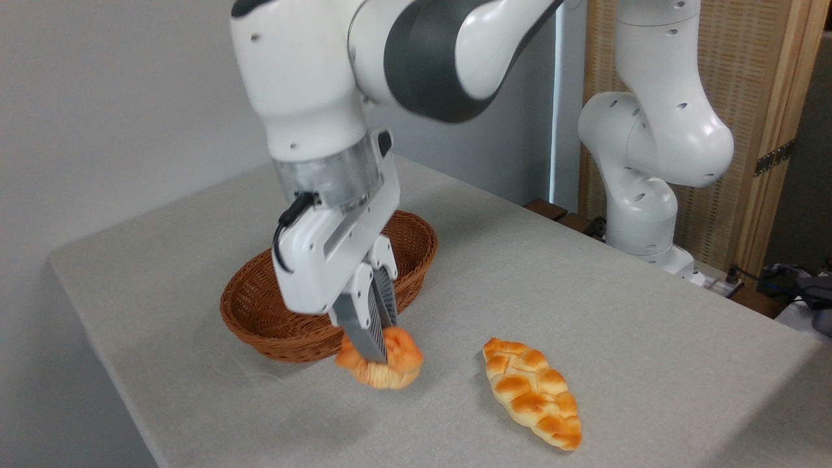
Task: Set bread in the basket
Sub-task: 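Lift the bun and carry it over the wicker basket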
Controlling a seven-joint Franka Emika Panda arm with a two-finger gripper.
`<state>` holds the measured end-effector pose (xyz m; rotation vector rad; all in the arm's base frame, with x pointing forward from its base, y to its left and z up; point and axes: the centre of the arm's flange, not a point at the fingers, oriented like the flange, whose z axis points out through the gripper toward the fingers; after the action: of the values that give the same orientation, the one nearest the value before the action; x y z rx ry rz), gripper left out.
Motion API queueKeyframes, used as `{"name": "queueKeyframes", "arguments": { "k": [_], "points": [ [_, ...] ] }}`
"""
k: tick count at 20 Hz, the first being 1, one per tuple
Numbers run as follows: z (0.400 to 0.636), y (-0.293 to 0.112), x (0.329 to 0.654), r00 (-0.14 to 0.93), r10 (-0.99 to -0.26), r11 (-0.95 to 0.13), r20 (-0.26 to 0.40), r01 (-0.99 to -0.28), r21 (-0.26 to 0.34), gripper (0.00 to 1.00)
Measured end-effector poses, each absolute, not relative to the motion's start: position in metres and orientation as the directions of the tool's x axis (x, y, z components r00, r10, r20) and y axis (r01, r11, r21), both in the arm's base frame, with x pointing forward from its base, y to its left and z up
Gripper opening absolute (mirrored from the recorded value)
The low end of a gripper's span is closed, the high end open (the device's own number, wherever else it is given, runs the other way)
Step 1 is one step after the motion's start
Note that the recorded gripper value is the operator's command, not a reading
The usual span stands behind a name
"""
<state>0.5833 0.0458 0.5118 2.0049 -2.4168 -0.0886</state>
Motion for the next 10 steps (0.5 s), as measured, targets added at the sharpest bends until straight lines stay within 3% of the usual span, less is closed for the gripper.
{"name": "queueKeyframes", "arguments": {
  "k": [5,10],
  "points": [
    [0.543,0.02,0.581,0.071,-0.997,-0.068,0.035,-0.996,0.061,0.24],
    [0.537,-0.078,0.578,0.289,-0.957,-0.286,0.019,-0.954,0.09,0.28]
  ]
}}
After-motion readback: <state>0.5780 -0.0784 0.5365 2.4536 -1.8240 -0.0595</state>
